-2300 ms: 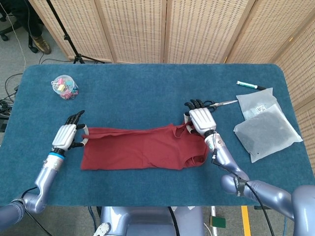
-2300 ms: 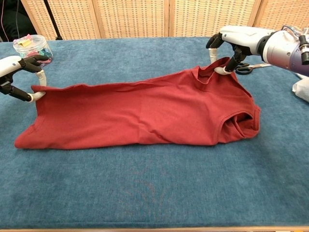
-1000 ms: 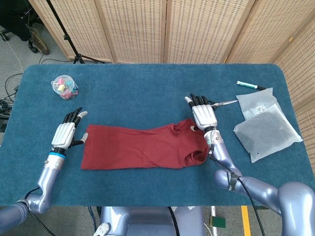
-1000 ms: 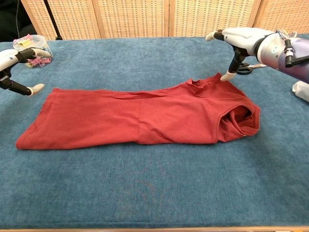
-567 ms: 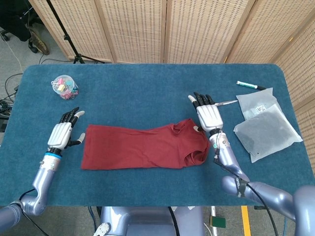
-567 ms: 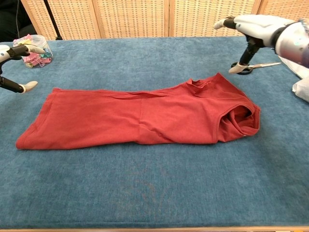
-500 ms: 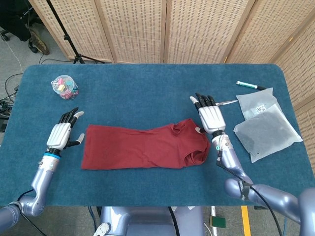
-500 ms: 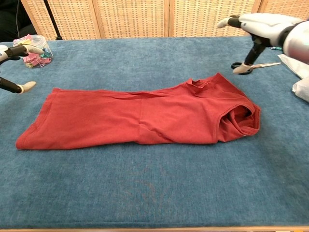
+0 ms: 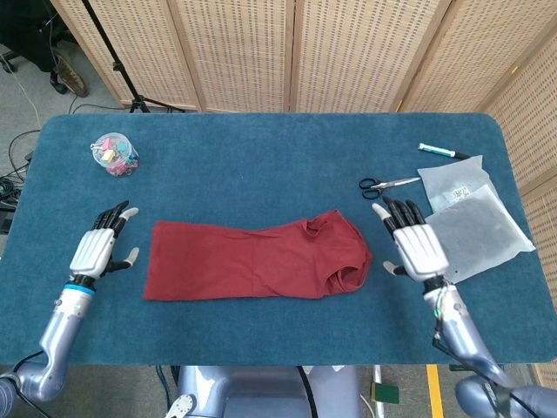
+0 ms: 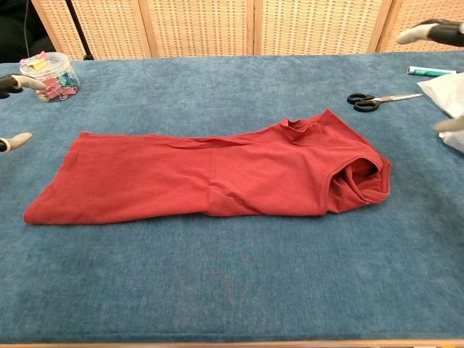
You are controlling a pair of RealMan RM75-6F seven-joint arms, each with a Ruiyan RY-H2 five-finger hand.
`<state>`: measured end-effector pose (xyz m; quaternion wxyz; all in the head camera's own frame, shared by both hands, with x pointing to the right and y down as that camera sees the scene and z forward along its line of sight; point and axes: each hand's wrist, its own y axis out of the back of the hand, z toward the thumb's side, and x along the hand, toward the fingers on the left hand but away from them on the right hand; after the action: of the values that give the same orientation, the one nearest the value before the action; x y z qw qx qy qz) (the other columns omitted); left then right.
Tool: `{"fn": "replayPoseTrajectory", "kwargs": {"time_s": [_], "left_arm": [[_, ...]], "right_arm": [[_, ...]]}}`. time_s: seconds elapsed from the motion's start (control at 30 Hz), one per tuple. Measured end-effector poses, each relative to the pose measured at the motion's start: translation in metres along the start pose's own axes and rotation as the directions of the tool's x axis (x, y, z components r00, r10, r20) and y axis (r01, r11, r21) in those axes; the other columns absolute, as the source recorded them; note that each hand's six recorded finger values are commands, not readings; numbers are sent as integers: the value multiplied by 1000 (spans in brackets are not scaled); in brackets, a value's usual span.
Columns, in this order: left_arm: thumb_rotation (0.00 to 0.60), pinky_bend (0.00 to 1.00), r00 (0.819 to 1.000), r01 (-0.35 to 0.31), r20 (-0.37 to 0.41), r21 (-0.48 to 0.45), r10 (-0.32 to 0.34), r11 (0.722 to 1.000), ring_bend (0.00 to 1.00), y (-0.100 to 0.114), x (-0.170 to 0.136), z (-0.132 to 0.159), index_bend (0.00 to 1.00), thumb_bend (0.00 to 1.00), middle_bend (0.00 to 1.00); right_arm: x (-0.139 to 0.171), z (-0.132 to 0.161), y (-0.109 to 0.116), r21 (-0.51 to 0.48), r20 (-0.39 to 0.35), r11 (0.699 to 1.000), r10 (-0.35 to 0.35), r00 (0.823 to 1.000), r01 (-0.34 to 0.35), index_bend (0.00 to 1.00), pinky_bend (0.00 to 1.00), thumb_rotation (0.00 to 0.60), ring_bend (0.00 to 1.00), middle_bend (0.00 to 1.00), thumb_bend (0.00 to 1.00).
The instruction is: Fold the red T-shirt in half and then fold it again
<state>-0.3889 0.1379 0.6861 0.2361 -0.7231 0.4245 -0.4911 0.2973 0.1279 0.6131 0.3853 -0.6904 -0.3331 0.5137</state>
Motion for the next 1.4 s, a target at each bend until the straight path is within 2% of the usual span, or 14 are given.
{"fn": "replayPoseTrajectory", "kwargs": {"time_s": [0.27,0.53,0.77,0.9,1.03,1.23,1.4], "left_arm": [[600,0,1000,-5,-24,5,5,1000,0,4,-12,-9,0,405,0],[600,0,998,18,-61,43,-15,999,0,7,-2,-13,7,405,0],[600,0,994,69,-89,113,-59,991,0,12,26,-2,134,405,0],[600,0,990,115,-97,179,-99,977,0,9,44,6,187,405,0],[600,0,980,177,-128,221,-151,959,0,-1,60,12,232,405,0],[600,0,957,273,-164,229,-240,934,0,-24,80,19,273,412,0],[600,0,954,281,-170,233,-245,931,0,-36,93,27,286,421,0]], "right_arm": [[60,-21,5,-20,25,999,-46,999,46,0,37,600,0,0,0],[104,-30,19,-115,50,984,-133,990,138,0,37,600,0,0,0],[109,-35,18,-126,51,980,-145,988,151,0,37,600,0,0,0],[107,-41,10,-111,54,983,-138,989,143,0,37,600,0,0,0],[104,-44,7,-112,56,983,-138,989,144,0,37,600,0,0,0],[104,-41,5,-113,45,984,-133,990,138,0,37,600,0,0,0],[105,-42,6,-114,47,983,-136,990,141,0,37,600,0,0,0]]}}
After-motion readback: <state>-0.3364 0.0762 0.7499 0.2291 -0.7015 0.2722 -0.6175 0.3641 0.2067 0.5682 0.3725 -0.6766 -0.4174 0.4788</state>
